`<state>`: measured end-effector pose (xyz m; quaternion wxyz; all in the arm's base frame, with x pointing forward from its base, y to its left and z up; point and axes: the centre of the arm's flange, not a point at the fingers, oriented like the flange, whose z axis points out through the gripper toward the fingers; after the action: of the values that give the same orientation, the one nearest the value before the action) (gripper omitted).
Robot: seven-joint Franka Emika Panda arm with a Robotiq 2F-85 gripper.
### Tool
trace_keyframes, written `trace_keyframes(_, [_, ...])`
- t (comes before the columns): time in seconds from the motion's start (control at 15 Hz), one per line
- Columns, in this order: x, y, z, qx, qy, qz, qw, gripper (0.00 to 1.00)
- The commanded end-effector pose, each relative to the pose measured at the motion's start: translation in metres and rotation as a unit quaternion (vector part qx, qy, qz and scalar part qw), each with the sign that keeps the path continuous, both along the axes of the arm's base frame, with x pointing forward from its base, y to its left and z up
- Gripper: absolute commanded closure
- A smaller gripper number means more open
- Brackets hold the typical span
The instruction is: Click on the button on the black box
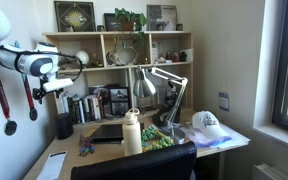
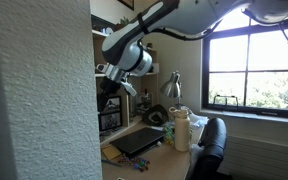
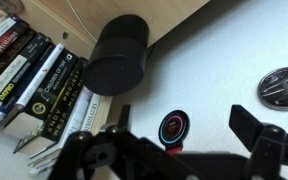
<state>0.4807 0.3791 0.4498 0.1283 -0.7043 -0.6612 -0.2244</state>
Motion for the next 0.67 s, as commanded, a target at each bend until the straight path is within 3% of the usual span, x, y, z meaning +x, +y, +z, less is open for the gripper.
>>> trace_keyframes(0.0, [0.047, 0.038, -0.019, 0.013, 0.012, 0.026, 0.9995, 0.26])
trace_keyframes(0.13, [0.057, 0.052, -0.028, 0.018, 0.018, 0.032, 0.9992, 0.28])
trace_keyframes(0.6, [0.069, 0.085, -0.048, -0.009, 0.005, 0.057, 0.9983, 0.82])
